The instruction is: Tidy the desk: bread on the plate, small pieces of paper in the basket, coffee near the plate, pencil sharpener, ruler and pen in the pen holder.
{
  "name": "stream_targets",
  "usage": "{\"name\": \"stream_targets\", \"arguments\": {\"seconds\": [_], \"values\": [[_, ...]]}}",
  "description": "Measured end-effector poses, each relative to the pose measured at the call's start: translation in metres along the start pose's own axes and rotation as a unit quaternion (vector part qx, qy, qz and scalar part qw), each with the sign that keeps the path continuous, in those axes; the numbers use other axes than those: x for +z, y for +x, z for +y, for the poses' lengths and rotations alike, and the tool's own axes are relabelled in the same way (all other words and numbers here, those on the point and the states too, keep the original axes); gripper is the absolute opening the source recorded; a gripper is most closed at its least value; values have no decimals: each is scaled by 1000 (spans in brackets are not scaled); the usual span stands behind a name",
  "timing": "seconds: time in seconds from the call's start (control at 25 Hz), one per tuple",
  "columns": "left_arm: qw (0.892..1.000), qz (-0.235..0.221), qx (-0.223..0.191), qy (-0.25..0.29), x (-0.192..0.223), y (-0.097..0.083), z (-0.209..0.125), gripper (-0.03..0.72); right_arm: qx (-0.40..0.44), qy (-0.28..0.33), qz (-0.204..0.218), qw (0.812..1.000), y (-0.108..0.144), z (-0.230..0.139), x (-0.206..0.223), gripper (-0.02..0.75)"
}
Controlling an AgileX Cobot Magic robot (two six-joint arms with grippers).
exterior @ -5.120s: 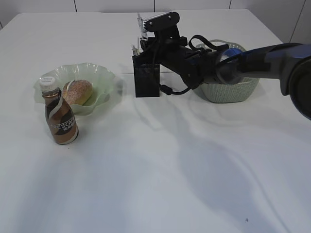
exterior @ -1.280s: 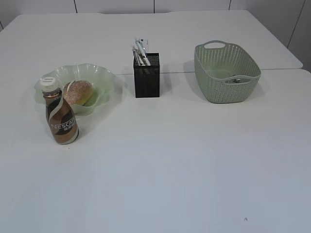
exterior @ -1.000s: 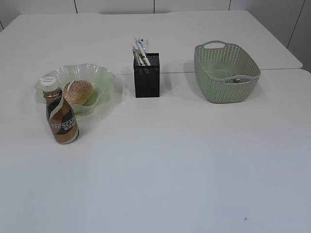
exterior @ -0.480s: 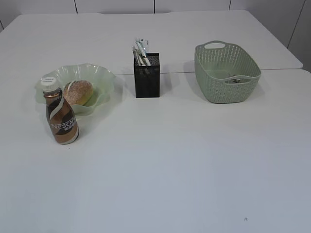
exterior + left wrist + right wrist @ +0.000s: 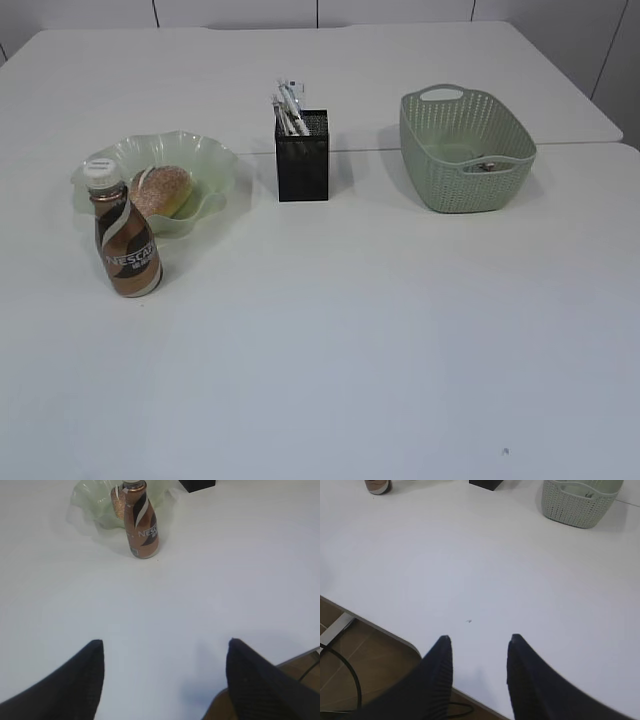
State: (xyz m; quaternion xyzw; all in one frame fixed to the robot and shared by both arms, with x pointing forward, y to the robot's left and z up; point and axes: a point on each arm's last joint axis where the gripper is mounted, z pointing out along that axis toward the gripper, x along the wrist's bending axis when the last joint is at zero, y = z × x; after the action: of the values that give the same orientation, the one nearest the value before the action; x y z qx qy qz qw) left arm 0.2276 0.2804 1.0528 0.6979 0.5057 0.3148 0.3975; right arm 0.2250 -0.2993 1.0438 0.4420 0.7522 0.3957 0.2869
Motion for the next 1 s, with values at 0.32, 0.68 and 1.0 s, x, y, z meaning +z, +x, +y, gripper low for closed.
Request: {"name": "stream_targets", "arguments": {"seconds": [0.32,0.68,1.0], "values": [[1000,1,1,0,0,0,0,538,34,4,-26,999,-5,-1,1,301],[1000,-13,9,0,-1,0,0,538,60,5,-50,997,-9,-2,0,300],[1000,-13,9,-1,-1,0,0,538,61,5,-50,997,-9,-2,1,300]]}}
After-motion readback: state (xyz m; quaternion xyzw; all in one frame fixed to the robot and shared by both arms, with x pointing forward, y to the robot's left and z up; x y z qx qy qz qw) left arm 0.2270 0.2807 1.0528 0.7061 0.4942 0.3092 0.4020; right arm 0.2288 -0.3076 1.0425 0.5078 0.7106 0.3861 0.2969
